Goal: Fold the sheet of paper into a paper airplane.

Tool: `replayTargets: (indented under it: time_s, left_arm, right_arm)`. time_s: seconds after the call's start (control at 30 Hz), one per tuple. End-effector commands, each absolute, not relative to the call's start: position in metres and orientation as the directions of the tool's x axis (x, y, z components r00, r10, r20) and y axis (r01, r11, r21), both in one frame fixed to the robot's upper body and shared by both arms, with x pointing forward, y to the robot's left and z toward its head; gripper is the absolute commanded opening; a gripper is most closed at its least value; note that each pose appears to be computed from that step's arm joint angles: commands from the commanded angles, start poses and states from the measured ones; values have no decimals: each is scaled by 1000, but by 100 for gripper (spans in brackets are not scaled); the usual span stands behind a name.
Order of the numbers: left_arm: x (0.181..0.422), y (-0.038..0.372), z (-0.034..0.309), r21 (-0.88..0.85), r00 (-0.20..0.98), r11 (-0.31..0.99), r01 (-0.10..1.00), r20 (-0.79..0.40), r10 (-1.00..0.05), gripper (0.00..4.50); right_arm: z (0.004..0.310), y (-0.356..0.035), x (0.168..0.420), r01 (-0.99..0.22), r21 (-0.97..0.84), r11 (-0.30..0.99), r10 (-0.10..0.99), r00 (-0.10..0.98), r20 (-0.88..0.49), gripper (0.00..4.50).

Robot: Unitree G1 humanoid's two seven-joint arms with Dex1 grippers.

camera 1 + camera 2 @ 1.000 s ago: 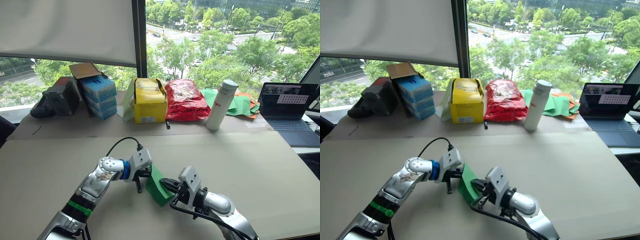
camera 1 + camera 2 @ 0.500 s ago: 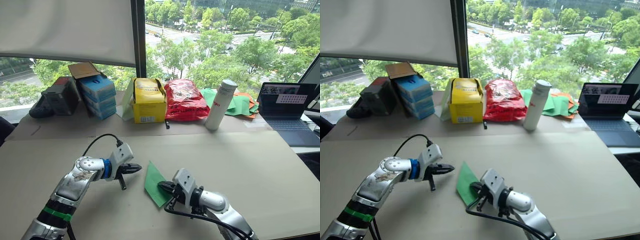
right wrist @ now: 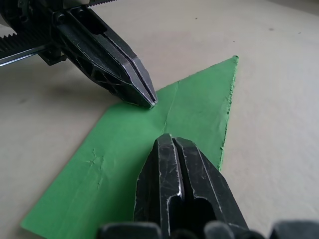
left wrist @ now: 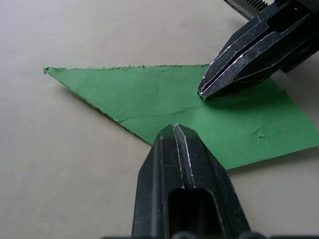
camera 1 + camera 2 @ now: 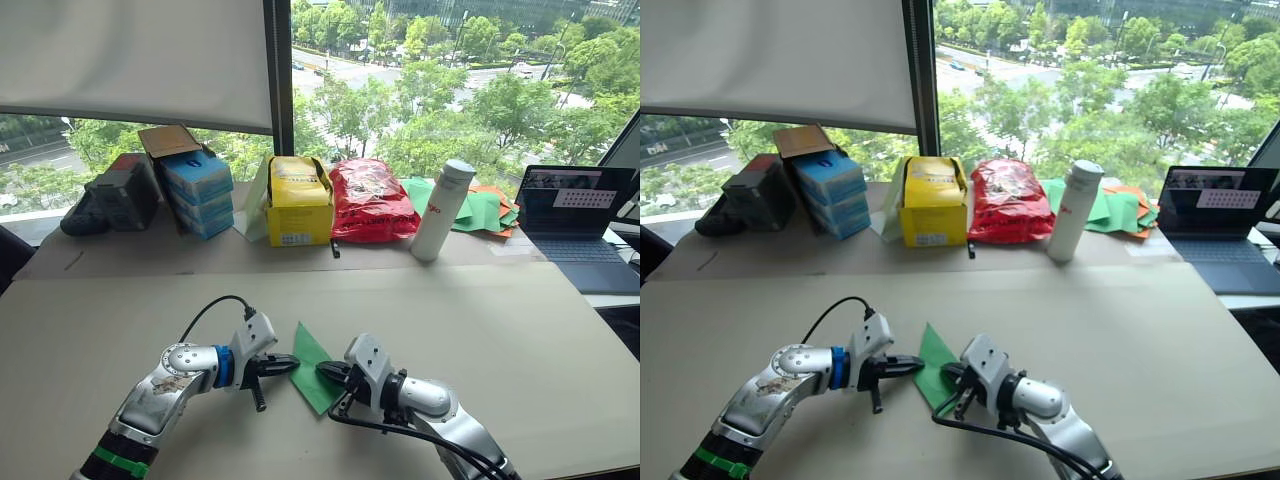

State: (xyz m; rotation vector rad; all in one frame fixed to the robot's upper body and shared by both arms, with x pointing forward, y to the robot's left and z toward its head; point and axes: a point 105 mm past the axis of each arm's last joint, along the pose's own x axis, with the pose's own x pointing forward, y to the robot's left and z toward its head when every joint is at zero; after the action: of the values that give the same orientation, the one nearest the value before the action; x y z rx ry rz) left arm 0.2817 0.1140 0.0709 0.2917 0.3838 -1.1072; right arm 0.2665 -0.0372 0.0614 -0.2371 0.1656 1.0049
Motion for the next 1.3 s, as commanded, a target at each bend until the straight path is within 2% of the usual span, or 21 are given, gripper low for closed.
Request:
replayTargets:
  time_s: [0.03,0.27,0.43,0.77,1.03,1.3]
  left_arm:
    - [280,111,61,56,382,405,913,-470,-796,1]
    - [280,116,57,76,380,396,915,-494,-782,1]
    - [282,116,58,81,375,388,918,-495,-784,1]
    - [291,116,67,118,393,387,915,-486,-780,1]
    - [300,118,73,153,404,379,913,-484,-776,1]
    - [302,122,76,170,397,361,917,-494,-774,1]
  right_arm:
    - [67,-39,269,-848,-131,514,812,530,-244,0]
    - [79,-64,286,-807,-183,561,766,591,-254,0]
    - [72,-75,284,-813,-205,545,750,582,-313,0]
    - [53,-70,239,-926,-172,336,793,377,-479,0]
    - [55,-50,230,-951,-167,259,821,308,-480,0]
    - [52,-40,223,-980,-142,141,844,194,-500,0]
